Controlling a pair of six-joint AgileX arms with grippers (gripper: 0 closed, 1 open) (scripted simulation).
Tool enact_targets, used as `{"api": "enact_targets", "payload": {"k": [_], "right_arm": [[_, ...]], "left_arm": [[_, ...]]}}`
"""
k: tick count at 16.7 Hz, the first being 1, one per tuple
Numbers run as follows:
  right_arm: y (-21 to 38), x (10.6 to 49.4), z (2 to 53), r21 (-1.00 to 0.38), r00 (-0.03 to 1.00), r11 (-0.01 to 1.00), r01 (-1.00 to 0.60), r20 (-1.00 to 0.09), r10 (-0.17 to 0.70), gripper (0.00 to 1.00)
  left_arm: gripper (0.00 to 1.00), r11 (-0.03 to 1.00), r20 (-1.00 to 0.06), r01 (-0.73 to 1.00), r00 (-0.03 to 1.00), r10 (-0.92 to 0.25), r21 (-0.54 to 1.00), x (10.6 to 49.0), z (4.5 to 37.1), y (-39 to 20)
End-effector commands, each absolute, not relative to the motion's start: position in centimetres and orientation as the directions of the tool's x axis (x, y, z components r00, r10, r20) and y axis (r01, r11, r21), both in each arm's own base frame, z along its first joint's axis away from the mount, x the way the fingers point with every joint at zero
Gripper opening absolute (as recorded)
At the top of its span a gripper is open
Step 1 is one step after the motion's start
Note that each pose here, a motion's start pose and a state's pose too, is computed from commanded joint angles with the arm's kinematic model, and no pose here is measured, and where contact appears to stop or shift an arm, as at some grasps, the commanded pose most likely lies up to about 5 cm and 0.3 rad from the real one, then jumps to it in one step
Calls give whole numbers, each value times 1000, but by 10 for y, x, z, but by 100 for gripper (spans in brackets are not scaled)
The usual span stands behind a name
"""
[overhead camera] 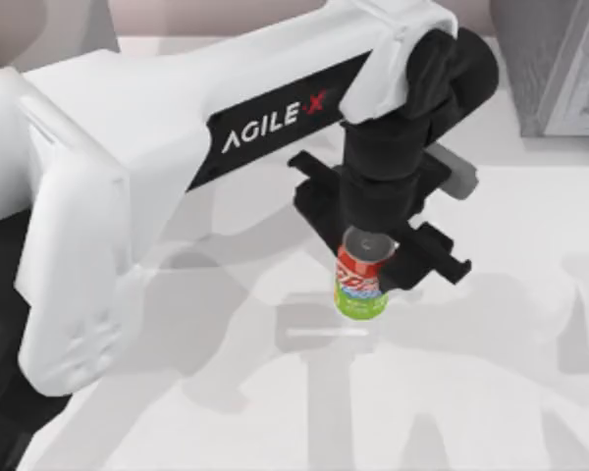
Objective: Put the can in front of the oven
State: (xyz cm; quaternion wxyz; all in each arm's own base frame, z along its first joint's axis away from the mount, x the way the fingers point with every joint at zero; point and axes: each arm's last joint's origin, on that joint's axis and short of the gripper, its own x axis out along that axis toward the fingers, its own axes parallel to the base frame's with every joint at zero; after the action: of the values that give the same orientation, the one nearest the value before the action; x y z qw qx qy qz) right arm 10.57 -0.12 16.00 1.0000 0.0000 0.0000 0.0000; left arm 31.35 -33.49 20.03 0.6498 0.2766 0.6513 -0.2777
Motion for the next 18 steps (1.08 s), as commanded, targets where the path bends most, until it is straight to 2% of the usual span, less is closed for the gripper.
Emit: {"api": "enact_targets", "payload": {"k": [4,7,12,18], "right_arm": [[-1,106,160,0,1000,1000,0,0,0,100],[-1,106,160,0,1000,1000,0,0,0,100],[-1,106,160,0,1000,1000,0,0,0,100],[-1,106,160,0,1000,1000,0,0,0,100]], "left_arm": [[0,703,-1000,711,-7,9,1,316,199,-326],[0,742,-999,670,-19,27,8,323,205,-292],[0,842,-998,540,-53,45,10,321,220,-195],[0,955,-998,297,-66,20,0,275,224,-70]]}}
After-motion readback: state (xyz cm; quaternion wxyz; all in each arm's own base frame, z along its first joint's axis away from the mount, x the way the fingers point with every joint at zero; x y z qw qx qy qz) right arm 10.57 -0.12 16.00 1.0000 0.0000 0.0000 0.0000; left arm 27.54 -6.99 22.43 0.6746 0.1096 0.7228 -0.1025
